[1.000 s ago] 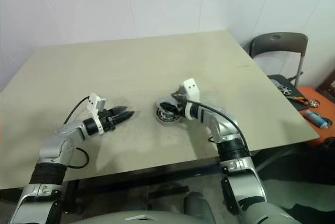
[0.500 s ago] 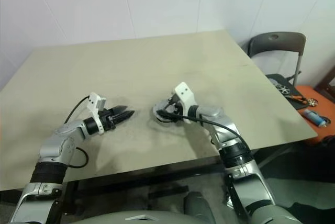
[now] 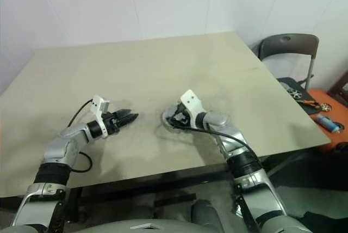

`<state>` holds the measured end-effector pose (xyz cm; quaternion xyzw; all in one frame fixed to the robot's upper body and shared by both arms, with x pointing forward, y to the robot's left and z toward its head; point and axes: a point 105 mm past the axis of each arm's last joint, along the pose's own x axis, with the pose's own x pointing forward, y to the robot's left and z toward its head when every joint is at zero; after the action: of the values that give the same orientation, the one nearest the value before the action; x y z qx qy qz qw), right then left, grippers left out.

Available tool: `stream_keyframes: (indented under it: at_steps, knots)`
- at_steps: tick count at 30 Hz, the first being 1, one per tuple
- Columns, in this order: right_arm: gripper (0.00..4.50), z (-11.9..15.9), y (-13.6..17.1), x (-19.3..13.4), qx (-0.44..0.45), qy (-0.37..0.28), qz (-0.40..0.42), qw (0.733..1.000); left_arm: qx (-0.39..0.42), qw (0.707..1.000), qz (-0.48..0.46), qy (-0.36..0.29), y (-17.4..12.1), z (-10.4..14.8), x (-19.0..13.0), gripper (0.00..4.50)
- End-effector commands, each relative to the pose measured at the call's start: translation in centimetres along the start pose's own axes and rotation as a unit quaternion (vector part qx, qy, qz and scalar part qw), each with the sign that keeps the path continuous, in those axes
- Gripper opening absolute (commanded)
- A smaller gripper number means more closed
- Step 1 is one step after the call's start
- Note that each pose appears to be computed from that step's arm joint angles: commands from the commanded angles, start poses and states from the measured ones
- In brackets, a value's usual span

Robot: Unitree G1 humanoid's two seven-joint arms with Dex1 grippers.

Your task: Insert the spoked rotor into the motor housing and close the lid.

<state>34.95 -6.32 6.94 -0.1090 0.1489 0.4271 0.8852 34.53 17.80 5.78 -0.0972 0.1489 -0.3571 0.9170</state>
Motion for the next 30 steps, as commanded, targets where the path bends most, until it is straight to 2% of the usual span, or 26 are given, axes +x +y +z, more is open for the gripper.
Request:
stream_keyframes:
  at_steps: [1,21,26,30]
  knots:
    - [3.5,-0.1,0.6,-0.4,0.006,0.0,0.026,1.0,0.023,1.0,0.0,-0.014,0.5,1.3,-0.1,2.79]
    - [3.5,-2.2,0.3,-0.2,-0.003,0.031,0.003,1.0,0.03,0.999,-0.007,-0.018,-2.4,0.8,-1.5,2.79]
    - [3.5,-2.8,-0.2,-0.3,0.018,0.041,-0.01,0.999,0.029,0.999,-0.009,-0.017,-2.7,0.7,-1.5,2.79]
    - [3.5,-2.9,-0.4,-0.2,0.067,0.037,-0.013,0.997,0.028,0.999,-0.009,-0.015,-2.7,0.7,-1.5,2.79]
